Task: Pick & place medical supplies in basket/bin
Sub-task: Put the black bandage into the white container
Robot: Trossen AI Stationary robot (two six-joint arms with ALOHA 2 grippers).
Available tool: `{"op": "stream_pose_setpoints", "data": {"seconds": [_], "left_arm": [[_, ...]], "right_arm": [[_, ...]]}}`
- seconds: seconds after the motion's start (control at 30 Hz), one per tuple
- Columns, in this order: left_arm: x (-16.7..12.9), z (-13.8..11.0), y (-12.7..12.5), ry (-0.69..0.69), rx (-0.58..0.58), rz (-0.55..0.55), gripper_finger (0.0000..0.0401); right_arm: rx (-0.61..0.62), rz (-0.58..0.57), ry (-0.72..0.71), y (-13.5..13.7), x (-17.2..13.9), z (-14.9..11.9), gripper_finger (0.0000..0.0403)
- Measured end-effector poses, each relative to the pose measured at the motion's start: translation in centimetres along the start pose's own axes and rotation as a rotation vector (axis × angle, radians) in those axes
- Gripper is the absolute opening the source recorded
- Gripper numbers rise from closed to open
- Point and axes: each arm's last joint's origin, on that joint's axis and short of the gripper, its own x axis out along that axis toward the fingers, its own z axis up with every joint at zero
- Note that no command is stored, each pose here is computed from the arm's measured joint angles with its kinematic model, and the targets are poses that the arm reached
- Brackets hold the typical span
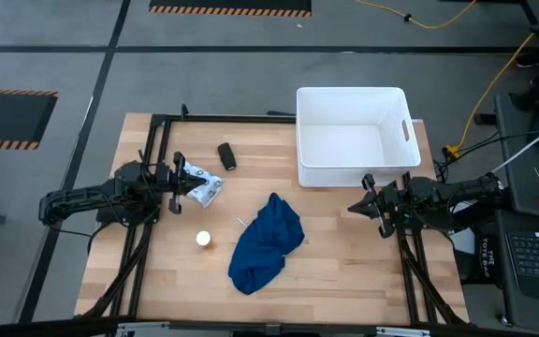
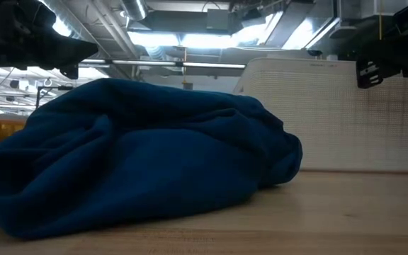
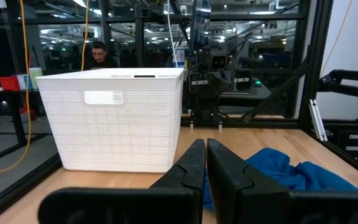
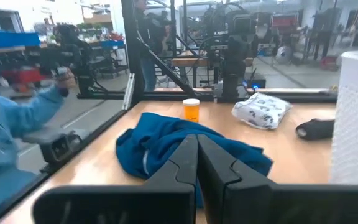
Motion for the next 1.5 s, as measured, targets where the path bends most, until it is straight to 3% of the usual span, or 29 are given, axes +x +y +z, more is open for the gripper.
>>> {"op": "stream_pose_setpoints", "data": {"seconds": [0.2, 0.37, 0.5, 0.6, 0.73, 1.07, 1.27, 1.5], "left_arm": [[0.0, 0.0, 0.0, 0.0, 0.0, 0.0, 0.0008], [0.0, 0.0, 0.0, 0.001, 0.003, 0.0, 0.001], [0.0, 0.1, 0.1, -0.011, 0.091, 0.044, 0.0006], [0.0, 0.3, 0.3, -0.023, 0.092, 0.095, 0.0002], [0.0, 0.8, 0.2, -0.014, 0.08, 0.073, 0.0003], [0.9, 2.7, 0.4, 0.056, 0.074, 0.12, 0.0003], [2.2, 4.5, 0.5, 0.204, 0.046, 0.127, 0.0003], [3.9, 6.0, 0.7, 0.298, 0.033, 0.128, 0.0003]], "right_arm": [[-0.145, -0.002, 0.0, 0.0, 0.0, 0.0, 0.0008], [-0.106, -0.003, -0.002, 0.0, 0.0, 0.0, 0.0008], [-0.116, -0.006, -0.045, 0.0, 0.0, 0.4, 0.0008], [-0.08, -0.031, -0.078, -0.1, 0.0, 0.8, 0.0007], [-0.091, -0.051, -0.08, -0.1, 0.0, 1.1, 0.0003], [-0.099, -0.057, -0.036, 0.0, 1.2, 4.9, 0.0002], [-0.09, -0.124, 0.032, -0.1, 3.3, 7.3, 0.0002], [-0.107, -0.126, 0.103, -0.1, 6.2, 9.6, 0.0002]]}}
